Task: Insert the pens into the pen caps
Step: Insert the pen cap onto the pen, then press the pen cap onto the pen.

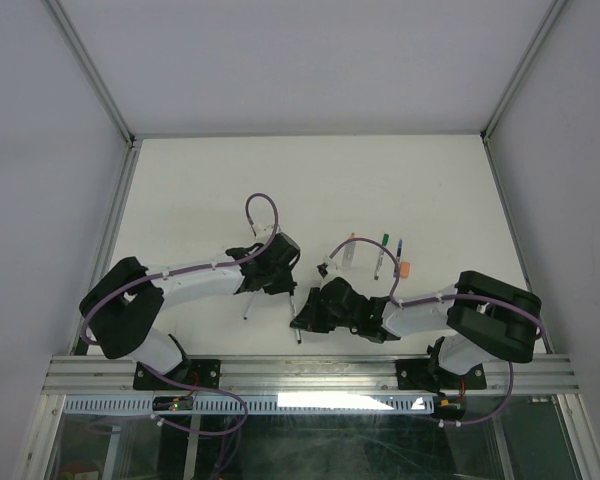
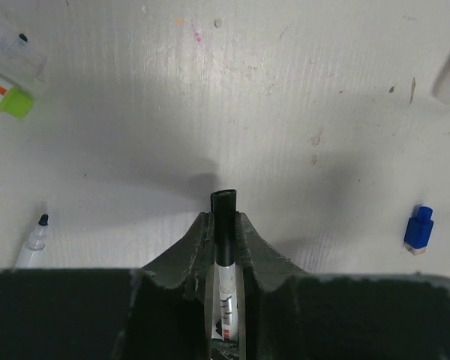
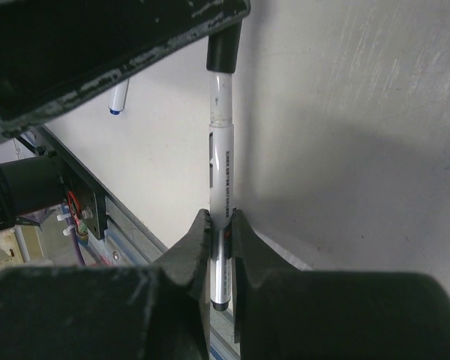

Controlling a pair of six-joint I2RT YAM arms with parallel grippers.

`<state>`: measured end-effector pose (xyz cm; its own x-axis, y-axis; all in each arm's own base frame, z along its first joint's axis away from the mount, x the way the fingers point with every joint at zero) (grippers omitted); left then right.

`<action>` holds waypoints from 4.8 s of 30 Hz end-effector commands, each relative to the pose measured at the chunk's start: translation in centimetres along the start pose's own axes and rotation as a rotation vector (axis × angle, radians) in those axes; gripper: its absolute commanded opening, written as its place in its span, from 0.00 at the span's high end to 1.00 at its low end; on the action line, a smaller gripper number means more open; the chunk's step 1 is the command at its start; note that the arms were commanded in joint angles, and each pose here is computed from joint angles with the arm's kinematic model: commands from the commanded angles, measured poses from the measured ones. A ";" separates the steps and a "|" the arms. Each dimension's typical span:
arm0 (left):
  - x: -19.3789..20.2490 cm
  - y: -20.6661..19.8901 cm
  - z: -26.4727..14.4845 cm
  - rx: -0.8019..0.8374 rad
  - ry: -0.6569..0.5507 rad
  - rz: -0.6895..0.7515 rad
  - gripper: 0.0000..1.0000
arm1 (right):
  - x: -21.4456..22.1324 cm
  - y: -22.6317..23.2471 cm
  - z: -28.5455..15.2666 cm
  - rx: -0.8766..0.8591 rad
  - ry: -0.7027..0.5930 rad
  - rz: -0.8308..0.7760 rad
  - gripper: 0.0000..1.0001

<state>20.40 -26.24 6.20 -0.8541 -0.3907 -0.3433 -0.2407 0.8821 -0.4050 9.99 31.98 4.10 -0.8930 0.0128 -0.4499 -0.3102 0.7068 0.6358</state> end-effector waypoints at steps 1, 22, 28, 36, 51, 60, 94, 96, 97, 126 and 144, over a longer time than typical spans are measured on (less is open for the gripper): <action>-0.1 -1.1 -1.5 0.096 0.008 -0.045 1.00 | -0.2 -0.4 0.4 0.040 -0.021 -0.014 1.00; 0.6 -1.3 -3.3 0.170 0.045 -0.083 1.00 | -3.9 0.2 0.4 0.100 -0.160 -0.210 1.00; 0.2 -1.9 -4.2 0.198 0.031 -0.084 1.00 | -4.9 -0.4 -0.5 0.152 -0.203 -0.282 1.00; -2.6 -3.9 -8.4 0.319 -0.082 -0.091 0.73 | -4.7 -1.1 -2.5 0.153 -0.223 -0.251 1.00; -7.0 -9.6 -17.0 0.646 -0.264 0.024 0.33 | -6.8 6.8 -10.3 -0.258 -0.340 -0.330 1.00; -6.3 -10.9 -17.9 0.729 -0.219 0.059 0.34 | -8.3 8.0 -12.6 -0.302 -0.421 -0.318 1.00; -4.0 -12.0 -16.4 0.786 -0.076 0.095 1.00 | -10.4 7.5 -13.8 -0.217 -0.528 -0.300 1.00; -3.9 -12.0 -16.1 0.781 -0.069 0.095 1.00 | -11.1 7.4 -14.0 -0.192 -0.560 -0.303 1.00; -3.8 -12.0 -16.1 0.781 -0.064 0.097 1.00 | -11.6 7.4 -14.3 -0.175 -0.583 -0.303 1.00; 2.5 -13.7 -13.5 0.758 0.078 0.291 1.00 | -29.8 8.9 -22.9 -0.015 -0.978 -0.460 1.00; 4.9 -13.2 -12.3 0.721 0.129 0.356 1.00 | -38.8 16.8 -32.7 -0.072 -1.320 -0.612 1.00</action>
<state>26.17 -33.27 31.03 -0.5213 -0.5776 -0.6282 0.3642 0.5151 -0.7759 23.22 23.67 26.36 -0.4400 -0.1948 -0.8766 -0.6963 0.6905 0.1960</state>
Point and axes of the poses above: each gripper's point midway between its finger pads, its own z axis out along the fingers, its own y axis along the line the jaws close on, x = y × z, the point moved 3 cm from there along -z, back along the fingers, and after that the axes turned 9 degrees about -z, right-handed, at the moved point
